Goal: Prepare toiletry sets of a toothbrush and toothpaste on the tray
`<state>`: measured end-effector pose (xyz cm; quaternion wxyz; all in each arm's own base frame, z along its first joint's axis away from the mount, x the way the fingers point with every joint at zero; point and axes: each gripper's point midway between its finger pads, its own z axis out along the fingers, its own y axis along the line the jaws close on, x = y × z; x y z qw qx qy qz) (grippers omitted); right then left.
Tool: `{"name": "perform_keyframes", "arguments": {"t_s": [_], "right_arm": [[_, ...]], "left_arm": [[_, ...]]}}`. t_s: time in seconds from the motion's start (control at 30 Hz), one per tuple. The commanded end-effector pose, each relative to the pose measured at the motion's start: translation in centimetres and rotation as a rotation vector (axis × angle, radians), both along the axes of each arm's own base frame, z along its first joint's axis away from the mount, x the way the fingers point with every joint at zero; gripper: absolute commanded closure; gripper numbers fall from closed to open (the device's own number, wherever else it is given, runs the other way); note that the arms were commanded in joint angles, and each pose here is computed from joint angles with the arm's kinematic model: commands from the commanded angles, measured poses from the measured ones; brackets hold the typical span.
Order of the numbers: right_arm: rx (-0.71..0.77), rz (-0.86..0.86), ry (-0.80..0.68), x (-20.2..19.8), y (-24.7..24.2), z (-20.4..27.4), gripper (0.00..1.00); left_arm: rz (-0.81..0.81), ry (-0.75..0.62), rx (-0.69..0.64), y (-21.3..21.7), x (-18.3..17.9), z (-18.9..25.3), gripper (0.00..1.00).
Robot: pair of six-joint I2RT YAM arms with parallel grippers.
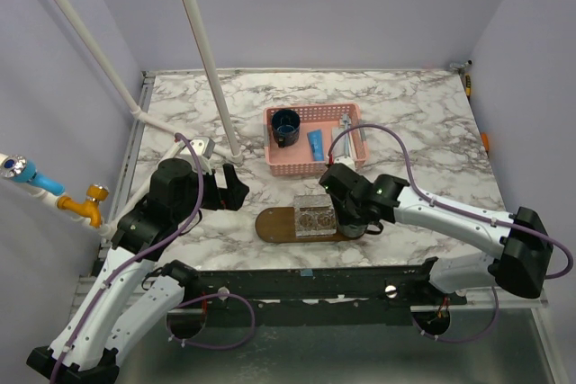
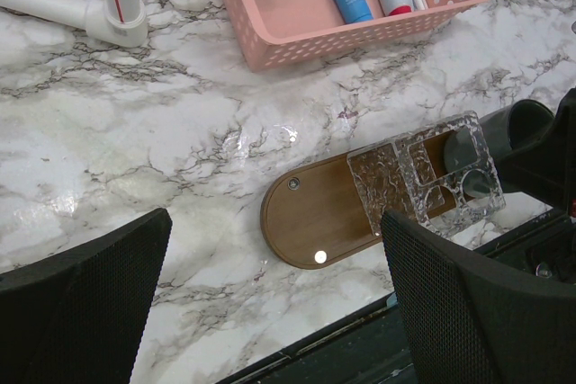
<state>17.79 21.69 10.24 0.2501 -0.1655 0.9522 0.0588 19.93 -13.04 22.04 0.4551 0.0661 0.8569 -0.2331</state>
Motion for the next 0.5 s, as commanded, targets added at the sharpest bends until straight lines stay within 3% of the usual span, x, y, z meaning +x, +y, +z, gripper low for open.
{"name": "perform_keyframes", "arguments": {"t_s": [0.0, 0.23, 0.47], "right_arm": [[-0.004, -0.017, -0.031, 0.57, 0.27, -0.14, 0.99], [0.003, -0.015, -0.034, 0.29, 0.18, -0.02, 0.99], [0.015, -0.027, -0.038, 0.14, 0.06, 0.18, 0.89]], "left_arm": [[-0.029, -0.011, -0.002, -0.39, -0.15, 0.17, 0.01], [-0.028, -0.01, -0.002, -0.37, -0.14, 0.13, 0.01], [-0.028, -0.01, -0.003, -0.38, -0.15, 0.17, 0.01]]}}
